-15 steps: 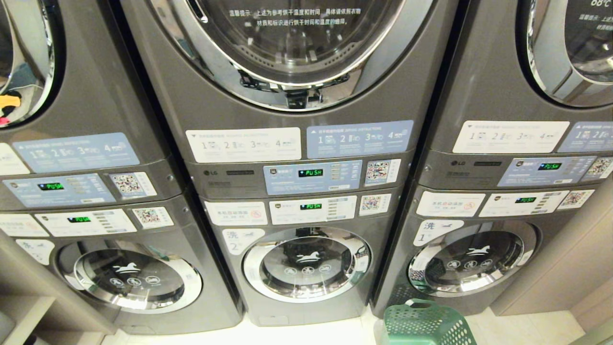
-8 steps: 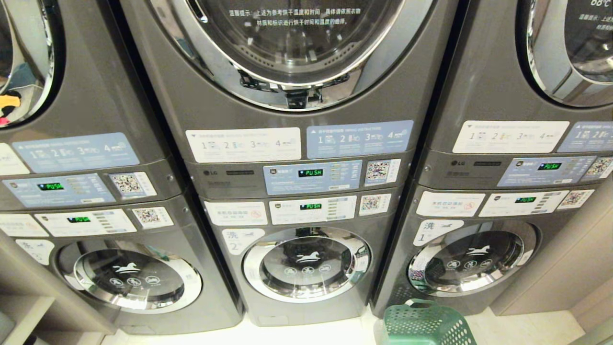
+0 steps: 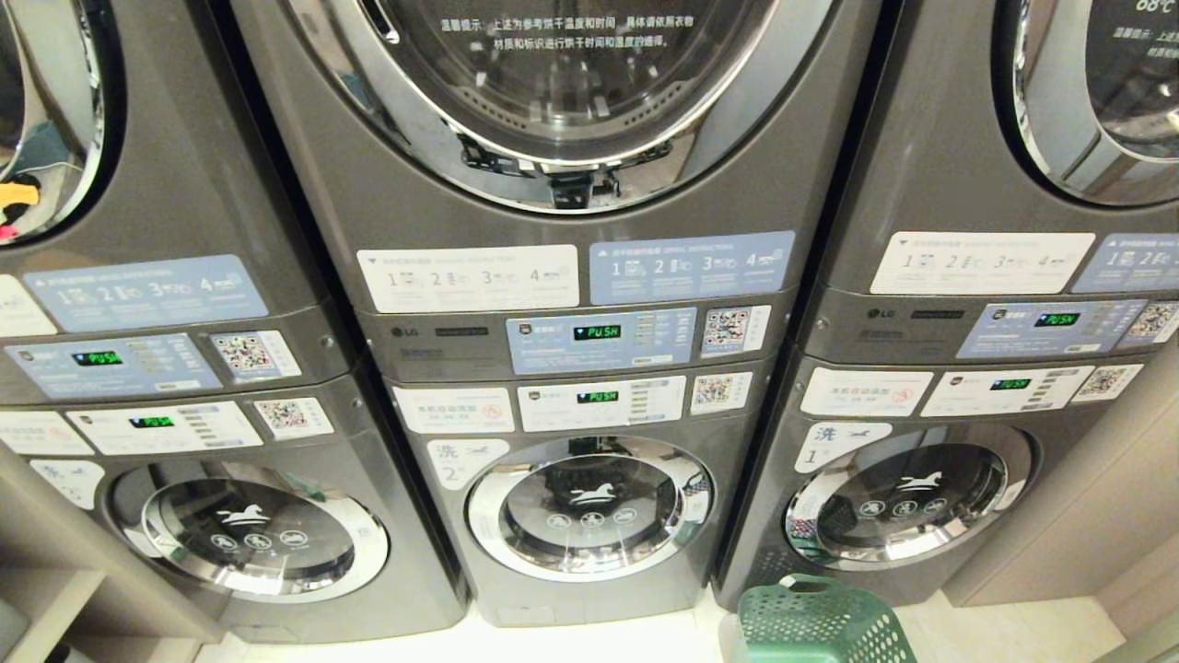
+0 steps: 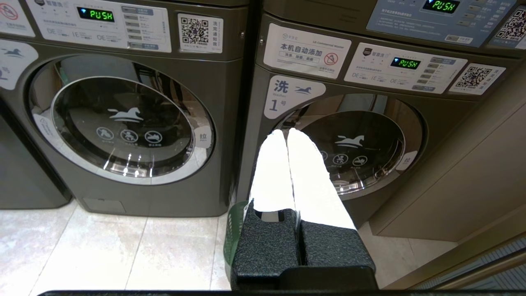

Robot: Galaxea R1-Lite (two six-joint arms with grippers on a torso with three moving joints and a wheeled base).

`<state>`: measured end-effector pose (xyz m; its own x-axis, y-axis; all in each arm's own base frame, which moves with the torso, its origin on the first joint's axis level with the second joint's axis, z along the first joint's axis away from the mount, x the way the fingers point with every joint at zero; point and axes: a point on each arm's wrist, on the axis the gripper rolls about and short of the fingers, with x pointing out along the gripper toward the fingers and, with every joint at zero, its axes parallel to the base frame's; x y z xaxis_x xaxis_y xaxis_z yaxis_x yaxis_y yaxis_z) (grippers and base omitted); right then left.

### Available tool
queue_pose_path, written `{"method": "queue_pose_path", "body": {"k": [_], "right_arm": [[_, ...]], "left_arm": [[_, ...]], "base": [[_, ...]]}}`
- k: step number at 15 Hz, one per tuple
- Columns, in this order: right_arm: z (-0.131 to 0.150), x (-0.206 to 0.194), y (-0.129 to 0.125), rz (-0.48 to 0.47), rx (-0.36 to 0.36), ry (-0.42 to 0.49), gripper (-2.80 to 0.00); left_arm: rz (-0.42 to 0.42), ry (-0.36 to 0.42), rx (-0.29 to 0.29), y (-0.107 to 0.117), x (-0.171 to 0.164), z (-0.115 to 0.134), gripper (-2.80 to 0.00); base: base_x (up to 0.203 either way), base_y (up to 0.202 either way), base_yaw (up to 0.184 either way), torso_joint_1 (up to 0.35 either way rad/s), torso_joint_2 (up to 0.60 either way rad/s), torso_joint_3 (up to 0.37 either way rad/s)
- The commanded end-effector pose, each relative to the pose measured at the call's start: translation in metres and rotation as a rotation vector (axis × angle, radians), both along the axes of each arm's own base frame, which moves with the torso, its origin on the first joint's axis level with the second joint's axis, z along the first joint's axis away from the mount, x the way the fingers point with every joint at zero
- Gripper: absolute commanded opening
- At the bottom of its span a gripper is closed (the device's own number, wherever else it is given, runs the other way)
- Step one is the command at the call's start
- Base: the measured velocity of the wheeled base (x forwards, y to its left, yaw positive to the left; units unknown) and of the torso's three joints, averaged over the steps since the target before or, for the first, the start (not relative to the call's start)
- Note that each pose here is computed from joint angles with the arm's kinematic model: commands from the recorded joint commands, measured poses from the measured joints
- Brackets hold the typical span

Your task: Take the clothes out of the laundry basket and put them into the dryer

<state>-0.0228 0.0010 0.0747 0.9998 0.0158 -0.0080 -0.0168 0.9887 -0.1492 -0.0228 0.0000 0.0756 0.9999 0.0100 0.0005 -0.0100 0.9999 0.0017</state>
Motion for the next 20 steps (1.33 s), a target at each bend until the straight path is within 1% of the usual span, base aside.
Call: {"method": "queue_pose_path", "body": {"k": [1, 20], "right_arm": [[0.0000, 0.0000, 0.0000, 0.001, 0.000, 0.000, -2.80], [0.0000, 0.0000, 0.0000, 0.001, -0.006, 0.000, -2.80]], "left_arm": [[0.001, 0.001, 0.000, 0.0000, 0.0001, 0.0001, -2.80], [0.000, -0.001, 0.000, 0.0000, 0.0000, 0.0000, -2.80]], "base": [[0.000, 0.000, 0.000, 0.000, 0.00, 0.000], [0.000, 0.000, 0.000, 0.000, 0.00, 0.000]]}}
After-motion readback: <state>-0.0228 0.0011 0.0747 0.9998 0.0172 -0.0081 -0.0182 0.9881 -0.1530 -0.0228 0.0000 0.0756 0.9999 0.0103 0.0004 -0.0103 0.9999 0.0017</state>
